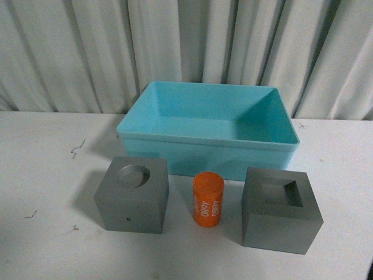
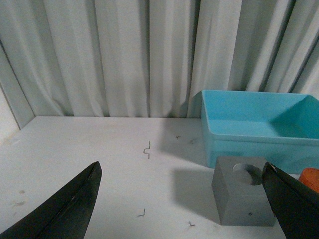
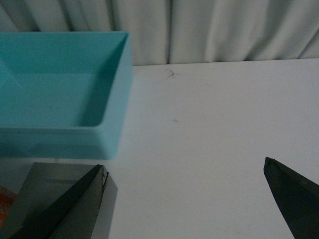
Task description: Place gray and orange parts in blue box
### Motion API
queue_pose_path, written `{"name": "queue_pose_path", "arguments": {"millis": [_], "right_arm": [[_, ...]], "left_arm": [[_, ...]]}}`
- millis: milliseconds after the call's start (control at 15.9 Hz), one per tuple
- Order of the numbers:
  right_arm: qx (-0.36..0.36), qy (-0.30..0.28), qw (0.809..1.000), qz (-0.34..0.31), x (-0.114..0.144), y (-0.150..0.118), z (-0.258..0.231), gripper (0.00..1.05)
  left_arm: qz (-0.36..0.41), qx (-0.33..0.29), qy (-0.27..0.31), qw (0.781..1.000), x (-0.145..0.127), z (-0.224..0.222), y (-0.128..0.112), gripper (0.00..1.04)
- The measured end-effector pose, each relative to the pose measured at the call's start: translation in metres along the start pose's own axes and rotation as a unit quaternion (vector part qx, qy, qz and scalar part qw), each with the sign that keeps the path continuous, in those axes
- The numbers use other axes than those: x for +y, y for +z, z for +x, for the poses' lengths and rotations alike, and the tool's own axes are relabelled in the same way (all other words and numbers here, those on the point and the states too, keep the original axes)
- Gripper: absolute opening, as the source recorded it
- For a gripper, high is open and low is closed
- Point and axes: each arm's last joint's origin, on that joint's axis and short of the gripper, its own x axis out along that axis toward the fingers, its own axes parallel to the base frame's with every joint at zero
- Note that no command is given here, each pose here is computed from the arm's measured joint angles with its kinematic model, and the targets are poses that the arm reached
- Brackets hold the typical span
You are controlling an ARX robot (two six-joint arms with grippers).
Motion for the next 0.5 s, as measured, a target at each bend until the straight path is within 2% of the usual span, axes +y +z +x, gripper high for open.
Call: {"name": "queue_pose_path", "arguments": {"millis": [252,503], "right_arm": [[0.059,0.035,0.998,0.004,0.048,-0.027,0.044,0.98],[0.093,0.049,0.994,0.009,0.071,-0.047,0.063,0.98]], "left_arm": [[0.000,0.000,0.000,1.000,0.000,0.000,0.000,0.98],[0.000,0.000,0.000,1.000,0.000,0.000,0.000,0.98]]}}
